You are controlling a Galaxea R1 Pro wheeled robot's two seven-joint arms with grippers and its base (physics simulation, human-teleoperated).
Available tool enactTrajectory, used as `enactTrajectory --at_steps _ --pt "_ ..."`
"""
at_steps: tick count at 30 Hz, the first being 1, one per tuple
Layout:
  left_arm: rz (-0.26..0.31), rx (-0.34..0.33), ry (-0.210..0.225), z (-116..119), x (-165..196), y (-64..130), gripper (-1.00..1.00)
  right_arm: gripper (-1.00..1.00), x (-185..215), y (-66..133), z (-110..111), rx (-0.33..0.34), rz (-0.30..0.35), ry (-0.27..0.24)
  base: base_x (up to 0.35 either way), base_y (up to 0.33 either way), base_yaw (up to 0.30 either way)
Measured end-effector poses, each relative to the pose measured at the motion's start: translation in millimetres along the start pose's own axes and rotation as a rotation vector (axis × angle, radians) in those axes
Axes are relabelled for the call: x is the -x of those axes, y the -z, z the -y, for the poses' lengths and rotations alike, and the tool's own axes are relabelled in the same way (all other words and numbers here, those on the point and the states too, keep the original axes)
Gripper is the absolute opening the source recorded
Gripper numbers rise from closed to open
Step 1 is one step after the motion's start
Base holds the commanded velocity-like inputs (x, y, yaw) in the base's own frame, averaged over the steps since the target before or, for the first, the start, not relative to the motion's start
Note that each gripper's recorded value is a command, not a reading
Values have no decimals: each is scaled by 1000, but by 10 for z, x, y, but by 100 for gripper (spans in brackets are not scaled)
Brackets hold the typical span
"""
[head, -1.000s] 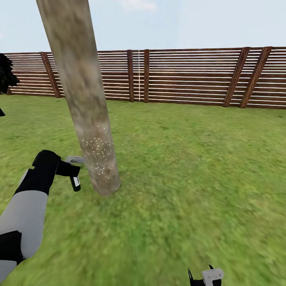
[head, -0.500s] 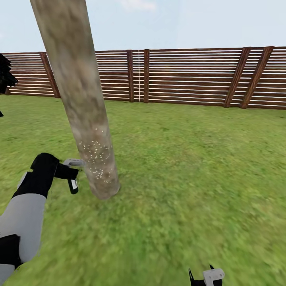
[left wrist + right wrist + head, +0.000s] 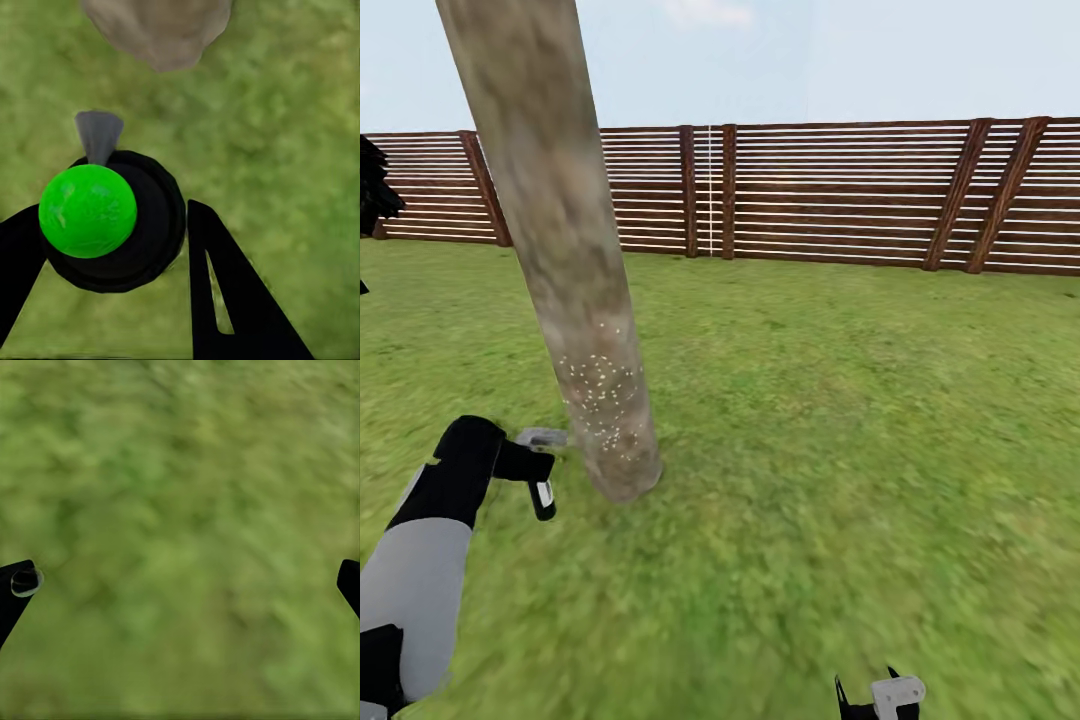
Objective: In the garden, pick up the pesticide atomizer on the floor and spray pesticide onto both trees until each tree trunk is fully covered.
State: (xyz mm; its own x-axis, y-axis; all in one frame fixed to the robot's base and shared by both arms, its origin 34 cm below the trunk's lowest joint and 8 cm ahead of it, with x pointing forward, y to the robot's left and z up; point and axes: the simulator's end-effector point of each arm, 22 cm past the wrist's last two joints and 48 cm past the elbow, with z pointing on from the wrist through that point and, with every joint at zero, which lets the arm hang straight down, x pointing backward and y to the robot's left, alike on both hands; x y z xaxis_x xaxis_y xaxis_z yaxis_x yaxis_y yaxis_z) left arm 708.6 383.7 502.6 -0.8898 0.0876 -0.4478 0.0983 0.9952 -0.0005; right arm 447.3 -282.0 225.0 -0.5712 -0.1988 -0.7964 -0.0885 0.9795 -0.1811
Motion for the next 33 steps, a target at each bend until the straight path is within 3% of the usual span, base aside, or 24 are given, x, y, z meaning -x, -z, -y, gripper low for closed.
enactTrajectory --at_steps 1,4,10,13,15,17,21,24,26,28,30,33 --pt "4 12 12 -111 -14 25 -100 100 0 0 0 0 0 0 0 0 0" --pt "-2 8 22 -125 -55 3 -100 100 -1 0 -1 1 0 1 0 0 0" --pt "-54 -56 -13 382 -289 -250 -100 100 -1 1 -2 1 0 1 0 0 0" --pt "-54 -44 -26 365 -288 -245 -100 100 0 0 -1 1 0 1 0 0 0" --pt "-84 -38 -25 356 -465 -320 -100 100 -2 0 -2 1 0 1 0 0 0" --pt "-104 29 -30 229 -631 -405 -100 100 -1 0 -5 2 0 2 0 0 0" --pt "-98 16 1 257 -680 -462 -100 100 -4 3 -9 3 -1 1 2 1 0" --pt "-198 -20 7 371 -1108 -679 -100 100 -3 2 -16 3 -1 1 188 152 0" --pt "-229 -31 10 405 -1237 -739 -100 100 -1 1 -15 3 0 1 266 217 0" --pt "-229 -31 13 387 -1252 -744 -100 100 0 2 -23 4 0 0 163 135 0" --pt "-179 -45 24 345 -1177 -756 -100 100 7 2 -60 11 1 0 27 23 0" --pt "-152 -55 30 344 -1139 -769 -100 100 9 2 -82 15 1 -1 5 4 0"
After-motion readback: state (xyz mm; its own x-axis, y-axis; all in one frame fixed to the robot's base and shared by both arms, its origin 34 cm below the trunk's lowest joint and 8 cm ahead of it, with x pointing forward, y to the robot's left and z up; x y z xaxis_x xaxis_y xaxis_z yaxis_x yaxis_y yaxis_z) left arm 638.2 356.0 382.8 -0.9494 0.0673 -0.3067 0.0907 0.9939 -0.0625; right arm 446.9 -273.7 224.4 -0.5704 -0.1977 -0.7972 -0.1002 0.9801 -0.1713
